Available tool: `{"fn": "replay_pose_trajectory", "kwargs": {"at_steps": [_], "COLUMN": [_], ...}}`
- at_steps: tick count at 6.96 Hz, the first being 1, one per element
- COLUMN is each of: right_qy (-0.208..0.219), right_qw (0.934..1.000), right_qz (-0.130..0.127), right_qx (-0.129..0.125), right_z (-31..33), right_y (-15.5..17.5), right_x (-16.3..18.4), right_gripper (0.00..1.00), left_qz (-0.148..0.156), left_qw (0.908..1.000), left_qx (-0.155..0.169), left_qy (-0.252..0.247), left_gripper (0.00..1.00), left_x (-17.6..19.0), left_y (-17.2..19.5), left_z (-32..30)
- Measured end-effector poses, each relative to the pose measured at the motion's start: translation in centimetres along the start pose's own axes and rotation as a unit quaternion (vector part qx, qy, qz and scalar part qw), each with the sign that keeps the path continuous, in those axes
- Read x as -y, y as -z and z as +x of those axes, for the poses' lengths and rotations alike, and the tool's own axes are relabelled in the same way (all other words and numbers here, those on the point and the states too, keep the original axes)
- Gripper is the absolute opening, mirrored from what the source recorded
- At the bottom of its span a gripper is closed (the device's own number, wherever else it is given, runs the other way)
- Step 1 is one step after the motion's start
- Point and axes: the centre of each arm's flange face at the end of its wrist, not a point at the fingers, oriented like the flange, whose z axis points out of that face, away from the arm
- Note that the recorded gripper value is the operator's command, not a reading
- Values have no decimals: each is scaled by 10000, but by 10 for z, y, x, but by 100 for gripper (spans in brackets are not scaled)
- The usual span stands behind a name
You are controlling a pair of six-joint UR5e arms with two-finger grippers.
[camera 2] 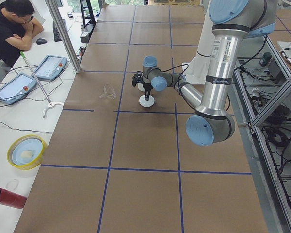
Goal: Place funnel on cup
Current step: 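Lift the lid off the mug and lower it beside the mug, then release the lid and move the left gripper to the glass funnel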
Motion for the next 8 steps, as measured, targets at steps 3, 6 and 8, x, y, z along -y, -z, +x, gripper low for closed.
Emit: {"fn": "replay_pose_trajectory", "kwargs": {"at_steps": [3, 6, 8], "right_qy": [-3, 0, 0], "right_qw": [10000, 10000, 10000], "right_qz": [-3, 1, 0], "right_qx": [0, 0, 0], "right_z": [0, 0, 0], "right_y": [0, 0, 0], "right_x": [0, 0, 0], "right_gripper": [100, 100, 100], "left_qz": [-44, 64, 423], "left_qw": [9999, 9997, 9991], "left_qx": [50, -17, -96], "left_qy": [-143, -229, -34], "left_gripper": [100, 100, 100], "left_x": [2, 9, 48], "left_y": [-8, 8, 51], "left_z": [-2, 0, 4]}}
